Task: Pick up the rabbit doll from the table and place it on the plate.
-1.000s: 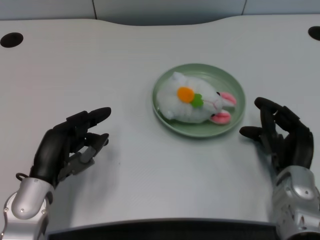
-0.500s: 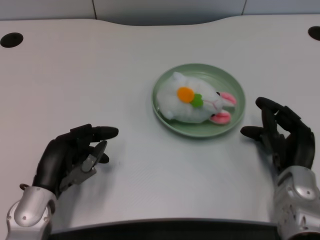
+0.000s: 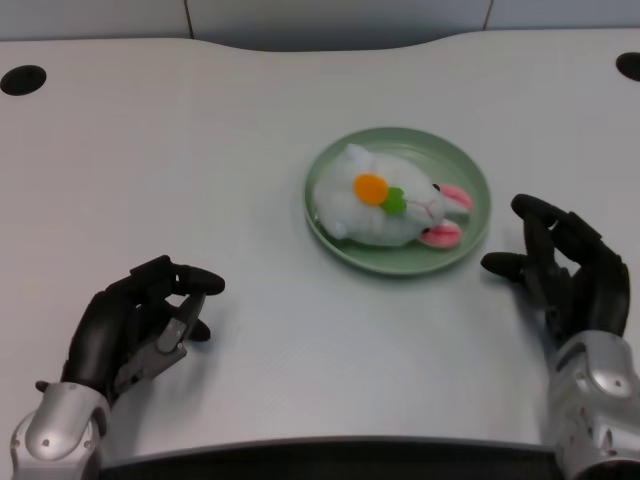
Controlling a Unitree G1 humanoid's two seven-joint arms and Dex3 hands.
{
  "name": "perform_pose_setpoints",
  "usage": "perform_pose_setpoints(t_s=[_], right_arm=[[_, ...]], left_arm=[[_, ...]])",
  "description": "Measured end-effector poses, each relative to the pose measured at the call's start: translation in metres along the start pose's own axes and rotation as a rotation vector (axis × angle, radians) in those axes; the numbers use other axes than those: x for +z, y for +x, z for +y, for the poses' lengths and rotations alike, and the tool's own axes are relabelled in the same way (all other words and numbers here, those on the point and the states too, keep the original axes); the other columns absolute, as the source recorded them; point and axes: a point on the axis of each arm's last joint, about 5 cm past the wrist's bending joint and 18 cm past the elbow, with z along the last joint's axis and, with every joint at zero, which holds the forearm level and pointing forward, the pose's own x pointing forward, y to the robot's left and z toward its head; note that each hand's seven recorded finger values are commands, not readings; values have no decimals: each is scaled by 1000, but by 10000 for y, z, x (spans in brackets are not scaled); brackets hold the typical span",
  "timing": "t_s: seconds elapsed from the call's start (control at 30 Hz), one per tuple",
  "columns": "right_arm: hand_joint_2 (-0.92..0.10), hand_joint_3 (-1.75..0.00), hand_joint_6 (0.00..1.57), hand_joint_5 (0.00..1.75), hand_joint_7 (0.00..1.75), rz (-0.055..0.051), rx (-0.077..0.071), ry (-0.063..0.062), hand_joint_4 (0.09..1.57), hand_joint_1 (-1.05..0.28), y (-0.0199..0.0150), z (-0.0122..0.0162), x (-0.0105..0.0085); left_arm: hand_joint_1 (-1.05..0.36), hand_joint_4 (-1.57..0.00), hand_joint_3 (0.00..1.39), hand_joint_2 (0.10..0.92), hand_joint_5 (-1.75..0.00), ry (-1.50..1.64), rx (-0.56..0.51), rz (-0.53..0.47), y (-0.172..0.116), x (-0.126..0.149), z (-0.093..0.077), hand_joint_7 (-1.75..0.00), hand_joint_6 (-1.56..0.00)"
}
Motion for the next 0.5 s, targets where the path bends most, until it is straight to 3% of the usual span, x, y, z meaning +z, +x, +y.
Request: perform_pose_setpoints(t_s=[0.07, 0.17, 0.27, 0.5], right_arm=[[-921, -244, 819, 1066, 441, 3, 0, 0, 791, -311, 5, -4, -5], [-921, -239, 819, 1071, 443, -2, -1, -8, 803, -319, 19, -1, 2], [-921, -246, 812, 1065, 444, -2, 0, -8, 777, -308, 31, 4, 4], [-921, -237, 819, 1080, 460, -3, 6, 11, 785, -307, 47, 10, 17]], left_arm=[[-513, -485, 576, 921, -1649, -2, 5, 8, -1, -10, 4, -1094, -566], [-517, -478, 577, 921, -1637, -7, 11, 10, 8, -6, 13, -1099, -565], [-527, -486, 583, 921, -1644, -11, 17, 13, 15, -7, 16, -1101, -556], [-527, -481, 591, 921, -1639, -11, 21, 11, 33, 1, 17, -1118, -549]])
